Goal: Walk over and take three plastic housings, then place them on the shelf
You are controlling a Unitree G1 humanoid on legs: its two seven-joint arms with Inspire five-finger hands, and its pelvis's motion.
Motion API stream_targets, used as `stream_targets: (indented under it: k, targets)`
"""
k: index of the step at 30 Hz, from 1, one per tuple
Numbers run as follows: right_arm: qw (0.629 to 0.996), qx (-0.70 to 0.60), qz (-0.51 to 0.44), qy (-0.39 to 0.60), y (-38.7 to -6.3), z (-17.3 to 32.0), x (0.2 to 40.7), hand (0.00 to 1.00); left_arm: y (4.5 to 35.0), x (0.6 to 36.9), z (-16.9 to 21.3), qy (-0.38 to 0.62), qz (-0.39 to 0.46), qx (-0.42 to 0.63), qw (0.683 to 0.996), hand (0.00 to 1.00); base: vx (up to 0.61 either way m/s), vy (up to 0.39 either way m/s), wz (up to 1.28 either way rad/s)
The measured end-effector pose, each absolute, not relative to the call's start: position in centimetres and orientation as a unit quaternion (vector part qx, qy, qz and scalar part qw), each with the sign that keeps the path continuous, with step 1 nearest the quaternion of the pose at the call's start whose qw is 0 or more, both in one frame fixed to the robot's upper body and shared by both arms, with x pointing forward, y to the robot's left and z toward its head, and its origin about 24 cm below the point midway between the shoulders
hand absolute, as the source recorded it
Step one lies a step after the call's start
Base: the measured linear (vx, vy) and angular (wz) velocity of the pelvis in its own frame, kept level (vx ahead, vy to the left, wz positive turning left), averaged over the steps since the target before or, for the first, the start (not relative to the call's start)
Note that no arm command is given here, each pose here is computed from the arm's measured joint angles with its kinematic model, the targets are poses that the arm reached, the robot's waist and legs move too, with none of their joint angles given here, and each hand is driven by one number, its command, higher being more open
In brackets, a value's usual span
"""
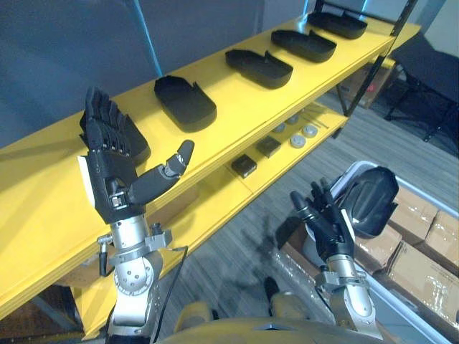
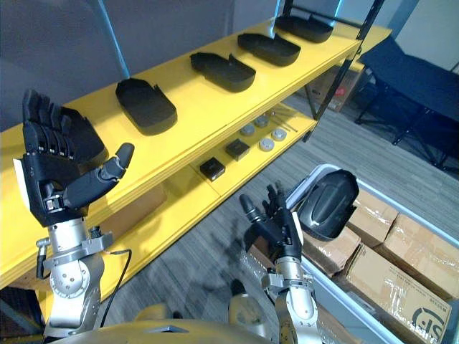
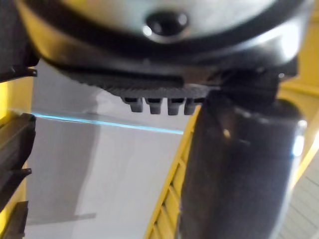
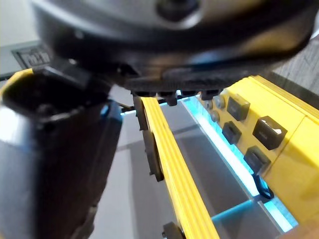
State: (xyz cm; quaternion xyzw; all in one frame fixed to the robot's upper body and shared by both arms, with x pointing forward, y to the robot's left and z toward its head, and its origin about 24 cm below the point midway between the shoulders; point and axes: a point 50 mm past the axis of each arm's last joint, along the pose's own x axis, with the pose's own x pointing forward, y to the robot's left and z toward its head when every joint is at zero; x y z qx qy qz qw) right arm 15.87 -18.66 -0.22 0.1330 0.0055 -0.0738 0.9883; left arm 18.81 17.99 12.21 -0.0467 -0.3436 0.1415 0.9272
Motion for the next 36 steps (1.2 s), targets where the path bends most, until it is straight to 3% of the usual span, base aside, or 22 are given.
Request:
stream_targets:
  k: [5, 9, 13, 18, 23, 27, 32, 36]
  targets:
    - [0.965, 0.234, -0.095, -0.069, -18.9, 2.4, 14.6, 1.0, 17.7, 18.3, 12.7, -0.337, 0.136, -0.043, 0.931, 1.0, -0.24, 0.044, -0.64]
    - [0.966, 0.227, -0.099, -0.075, -19.0, 2.6, 15.1, 1.0, 17.6, 18.7, 12.7, -0.323, 0.113, -0.049, 0.938, 1.0, -0.23, 0.046, -0.31]
    - [0.964, 0.235, -0.115, -0.042, -17.9, 1.2, 17.1, 1.0, 18.8, 18.6, 12.5, -0.317, 0.131, -0.066, 0.937, 1.0, -0.16, -0.131, -0.43]
    - [0.977, 0.18, -0.11, 0.014, -17.2, -0.9, 16.5, 1.0, 19.9, 18.2, 12.0, -0.302, 0.163, -0.116, 0.932, 1.0, -0.06, -0.369, -0.77]
    - [0.988, 0.056, -0.141, 0.043, -22.0, -1.0, 15.1, 1.0, 15.4, 18.9, 8.3, -0.201, 0.098, -0.223, 0.949, 1.0, -0.01, -0.352, -0.42]
    - [0.981, -0.004, -0.192, 0.022, -26.4, 0.6, 14.1, 1.0, 15.2, 18.9, 8.0, -0.2, 0.081, -0.16, 0.963, 1.0, 0.01, -0.077, -0.53]
    - [0.982, -0.061, -0.181, 0.01, -26.9, 1.4, 15.1, 1.0, 16.9, 18.9, 7.8, -0.203, 0.086, -0.134, 0.966, 1.0, -0.04, 0.078, -0.24]
    - [0.981, -0.075, -0.176, -0.039, -26.0, 3.1, 21.1, 1.0, 17.7, 19.5, 8.3, -0.209, 0.067, -0.109, 0.969, 1.0, -0.15, 0.148, -0.05]
